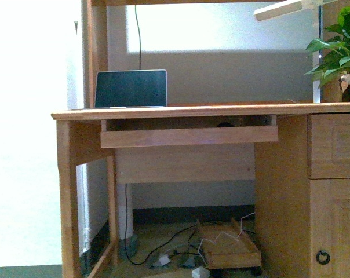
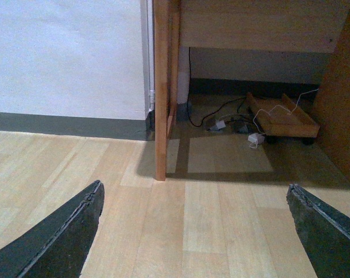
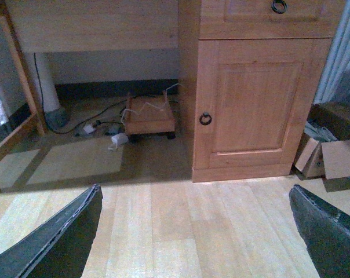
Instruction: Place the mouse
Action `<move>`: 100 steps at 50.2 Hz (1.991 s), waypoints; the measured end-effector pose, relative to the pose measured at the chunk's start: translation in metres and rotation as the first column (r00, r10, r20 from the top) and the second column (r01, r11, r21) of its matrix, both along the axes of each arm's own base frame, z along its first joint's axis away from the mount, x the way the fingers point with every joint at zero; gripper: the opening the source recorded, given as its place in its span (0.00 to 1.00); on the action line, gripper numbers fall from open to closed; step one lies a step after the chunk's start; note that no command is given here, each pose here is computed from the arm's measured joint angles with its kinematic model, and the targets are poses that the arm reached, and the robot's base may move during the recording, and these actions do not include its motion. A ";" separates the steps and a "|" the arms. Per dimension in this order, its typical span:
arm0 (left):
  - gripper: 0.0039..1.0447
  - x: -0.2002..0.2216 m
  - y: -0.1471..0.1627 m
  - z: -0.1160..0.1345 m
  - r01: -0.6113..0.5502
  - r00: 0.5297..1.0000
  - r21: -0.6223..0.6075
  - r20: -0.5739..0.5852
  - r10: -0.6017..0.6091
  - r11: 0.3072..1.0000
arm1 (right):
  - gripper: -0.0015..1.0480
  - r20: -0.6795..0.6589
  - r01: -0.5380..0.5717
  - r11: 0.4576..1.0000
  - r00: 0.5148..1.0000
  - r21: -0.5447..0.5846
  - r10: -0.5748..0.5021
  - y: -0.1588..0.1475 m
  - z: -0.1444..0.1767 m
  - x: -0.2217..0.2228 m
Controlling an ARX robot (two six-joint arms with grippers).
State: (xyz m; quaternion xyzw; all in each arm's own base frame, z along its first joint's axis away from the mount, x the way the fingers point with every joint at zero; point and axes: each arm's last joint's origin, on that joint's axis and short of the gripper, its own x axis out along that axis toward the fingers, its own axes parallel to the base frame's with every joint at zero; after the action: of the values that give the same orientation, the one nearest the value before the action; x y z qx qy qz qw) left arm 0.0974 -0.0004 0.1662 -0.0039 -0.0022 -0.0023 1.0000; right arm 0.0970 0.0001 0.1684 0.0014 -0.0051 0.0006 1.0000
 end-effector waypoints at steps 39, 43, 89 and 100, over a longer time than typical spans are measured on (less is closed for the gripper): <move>0.93 0.000 0.000 0.000 0.000 1.000 0.000 0.000 0.000 1.000 | 0.93 0.000 0.000 1.000 1.000 0.000 0.000 0.000 0.000 0.000; 0.93 0.000 0.000 0.000 0.000 1.000 0.000 0.000 0.000 1.000 | 0.93 0.000 0.000 1.000 1.000 0.000 0.000 0.000 0.000 0.000; 0.93 0.000 0.000 0.000 0.000 1.000 0.000 0.000 0.000 1.000 | 0.93 0.000 0.000 1.000 1.000 0.000 0.000 0.000 0.000 0.000; 0.93 0.000 0.000 0.000 0.000 1.000 0.000 0.000 0.000 1.000 | 0.93 0.000 0.000 1.000 1.000 0.000 0.000 0.000 0.000 0.000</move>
State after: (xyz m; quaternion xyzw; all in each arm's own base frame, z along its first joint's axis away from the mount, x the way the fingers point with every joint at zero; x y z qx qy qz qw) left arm 0.0974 -0.0004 0.1662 -0.0039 -0.0022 -0.0021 1.0000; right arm 0.0970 0.0001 0.1684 0.0014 -0.0051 0.0008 1.0000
